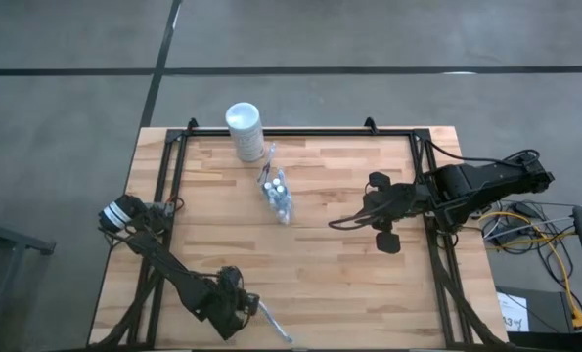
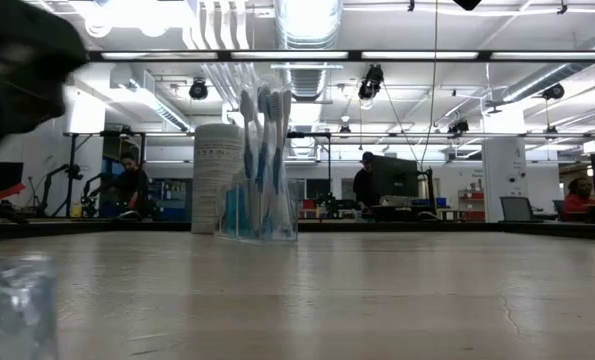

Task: Pick & Place toothbrushing station
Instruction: Put the blue toothbrush into the right of the transparent organizer

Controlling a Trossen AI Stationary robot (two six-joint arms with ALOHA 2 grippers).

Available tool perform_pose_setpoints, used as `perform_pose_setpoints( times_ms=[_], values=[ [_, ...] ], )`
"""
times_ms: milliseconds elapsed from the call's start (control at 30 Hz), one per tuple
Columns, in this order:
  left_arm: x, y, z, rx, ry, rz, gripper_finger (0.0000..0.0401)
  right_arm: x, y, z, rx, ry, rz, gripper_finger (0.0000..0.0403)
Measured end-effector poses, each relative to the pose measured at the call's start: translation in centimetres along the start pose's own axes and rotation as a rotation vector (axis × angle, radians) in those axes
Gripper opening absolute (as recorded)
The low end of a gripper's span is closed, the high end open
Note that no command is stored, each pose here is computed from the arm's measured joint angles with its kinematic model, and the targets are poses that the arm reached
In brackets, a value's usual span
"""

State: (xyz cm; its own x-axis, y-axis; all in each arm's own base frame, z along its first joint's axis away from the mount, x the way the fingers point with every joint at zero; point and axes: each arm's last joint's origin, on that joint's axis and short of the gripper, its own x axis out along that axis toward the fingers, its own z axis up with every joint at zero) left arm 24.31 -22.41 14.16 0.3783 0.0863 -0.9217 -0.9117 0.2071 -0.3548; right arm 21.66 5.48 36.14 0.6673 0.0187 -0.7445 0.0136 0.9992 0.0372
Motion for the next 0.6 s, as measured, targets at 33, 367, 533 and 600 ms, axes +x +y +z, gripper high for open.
perform_pose_setpoints(
  times_ms=[33,367,533,600],
  values=[
    [0.0,0.0,0.4,0.002,-0.037,-0.004,0.0065,0.0,0.0,0.0,0.0,0.0,0.0,0.0054],
    [0.6,-1.3,3.5,0.119,-0.089,0.016,0.0065,0.0,0.0,0.0,-0.005,0.003,-0.001,0.0054],
    [1.2,-2.0,5.3,0.139,-0.105,0.03,0.0065,0.0,0.0,0.0,-0.005,0.004,-0.001,0.0054],
    [1.4,-2.3,5.9,0.143,-0.11,0.035,0.0065,0.0,0.0,0.0,-0.005,0.005,-0.001,0.0054]
  ],
)
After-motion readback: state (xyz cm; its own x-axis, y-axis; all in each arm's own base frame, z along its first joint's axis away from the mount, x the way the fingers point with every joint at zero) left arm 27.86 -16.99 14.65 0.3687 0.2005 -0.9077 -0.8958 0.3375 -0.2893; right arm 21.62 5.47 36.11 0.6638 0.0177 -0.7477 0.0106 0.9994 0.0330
